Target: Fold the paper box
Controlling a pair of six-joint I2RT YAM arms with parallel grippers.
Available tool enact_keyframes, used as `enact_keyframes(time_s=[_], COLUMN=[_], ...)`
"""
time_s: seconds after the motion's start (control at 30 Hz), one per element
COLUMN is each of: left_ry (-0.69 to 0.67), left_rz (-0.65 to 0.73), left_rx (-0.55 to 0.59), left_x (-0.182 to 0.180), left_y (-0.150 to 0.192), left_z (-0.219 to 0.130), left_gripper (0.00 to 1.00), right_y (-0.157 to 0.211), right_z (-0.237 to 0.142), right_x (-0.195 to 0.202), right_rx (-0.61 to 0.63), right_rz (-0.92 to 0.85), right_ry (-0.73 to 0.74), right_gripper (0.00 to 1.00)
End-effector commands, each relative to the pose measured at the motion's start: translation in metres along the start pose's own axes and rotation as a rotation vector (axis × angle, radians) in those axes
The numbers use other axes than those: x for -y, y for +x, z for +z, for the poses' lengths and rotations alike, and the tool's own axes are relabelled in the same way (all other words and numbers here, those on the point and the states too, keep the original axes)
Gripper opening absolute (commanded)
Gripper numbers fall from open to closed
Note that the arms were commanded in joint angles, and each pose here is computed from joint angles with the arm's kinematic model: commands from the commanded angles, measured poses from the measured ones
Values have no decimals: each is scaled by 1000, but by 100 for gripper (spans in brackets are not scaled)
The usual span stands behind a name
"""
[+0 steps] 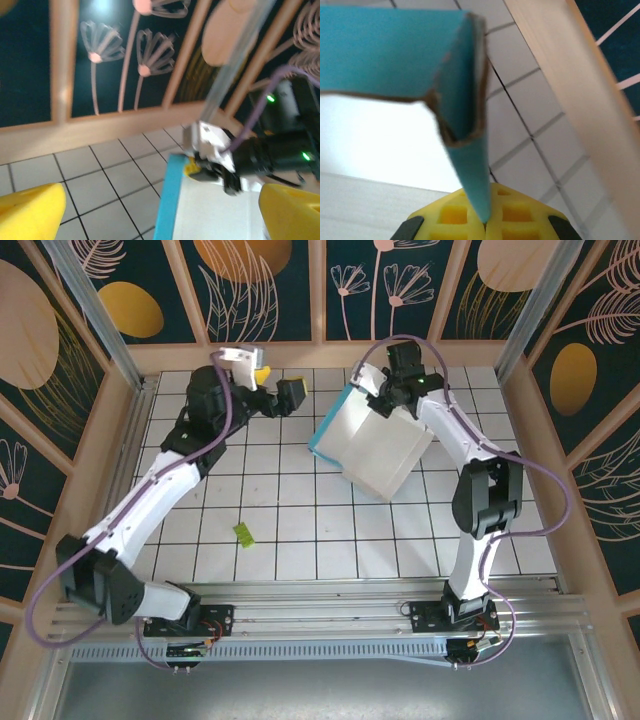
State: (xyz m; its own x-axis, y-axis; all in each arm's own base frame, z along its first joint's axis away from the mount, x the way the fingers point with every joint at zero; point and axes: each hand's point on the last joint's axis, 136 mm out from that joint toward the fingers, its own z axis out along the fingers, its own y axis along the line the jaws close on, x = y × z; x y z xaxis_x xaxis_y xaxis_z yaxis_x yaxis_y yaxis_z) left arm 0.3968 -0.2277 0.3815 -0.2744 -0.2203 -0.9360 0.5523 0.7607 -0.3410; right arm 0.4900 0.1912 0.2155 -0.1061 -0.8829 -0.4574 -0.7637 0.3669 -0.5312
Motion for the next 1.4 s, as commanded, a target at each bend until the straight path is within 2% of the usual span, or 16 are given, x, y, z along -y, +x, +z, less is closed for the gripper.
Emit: enact_keyframes(time_s=[0.0, 0.07, 0.17, 0.4, 0.53, 0.7, 0.87, 0.97, 1.07, 1.17, 1.27, 1.3, 1.37], left_ry=[-167, -191, -189, -209, -278, -342, -338, -306, -272, -307, -302, -274, -196], left_rz=[-121, -115, -84, -59, -1, 64, 61, 66, 93, 105, 126, 138, 150], left_rx=[69, 92, 113, 97, 76, 46, 7, -31, -80, -124, -173, -198, -286], left_x=[-33, -37, -36, -41, -52, -63, -66, -64, -61, -68, -70, -67, -60], left_y=[12, 13, 14, 38, 48, 57, 68, 77, 89, 94, 102, 105, 126], left_z=[-13, -24, -35, -55, -71, -80, -71, -62, -56, -52, -43, -37, -23], left_gripper=[99, 99, 99, 98, 99, 98, 99, 99, 97, 94, 93, 93, 92], right_y=[52, 47, 23, 2, -3, -5, 5, -2, -31, -59, -65, -61, -54], right_z=[-17, -14, -1, 56, 68, 65, 58, 49, 28, -6, -40, -54, -79], right_x=[-28, -27, -60, -143, -163, -174, -179, -179, -168, -149, -124, -110, -117], right_rx=[-410, -450, -357, -233, -160, -119, -132, -107, -26, 56, 69, 52, 35], right_rz=[-411, -457, -591, -798, -796, -761, -748, -691, -517, -206, 198, 394, 681], right_ry=[-41, -44, -143, -166, -164, -188, -201, -205, -171, -153, -67, -8, -72], right_gripper=[0, 0, 1, 13, 17, 24, 26, 26, 26, 27, 31, 35, 35])
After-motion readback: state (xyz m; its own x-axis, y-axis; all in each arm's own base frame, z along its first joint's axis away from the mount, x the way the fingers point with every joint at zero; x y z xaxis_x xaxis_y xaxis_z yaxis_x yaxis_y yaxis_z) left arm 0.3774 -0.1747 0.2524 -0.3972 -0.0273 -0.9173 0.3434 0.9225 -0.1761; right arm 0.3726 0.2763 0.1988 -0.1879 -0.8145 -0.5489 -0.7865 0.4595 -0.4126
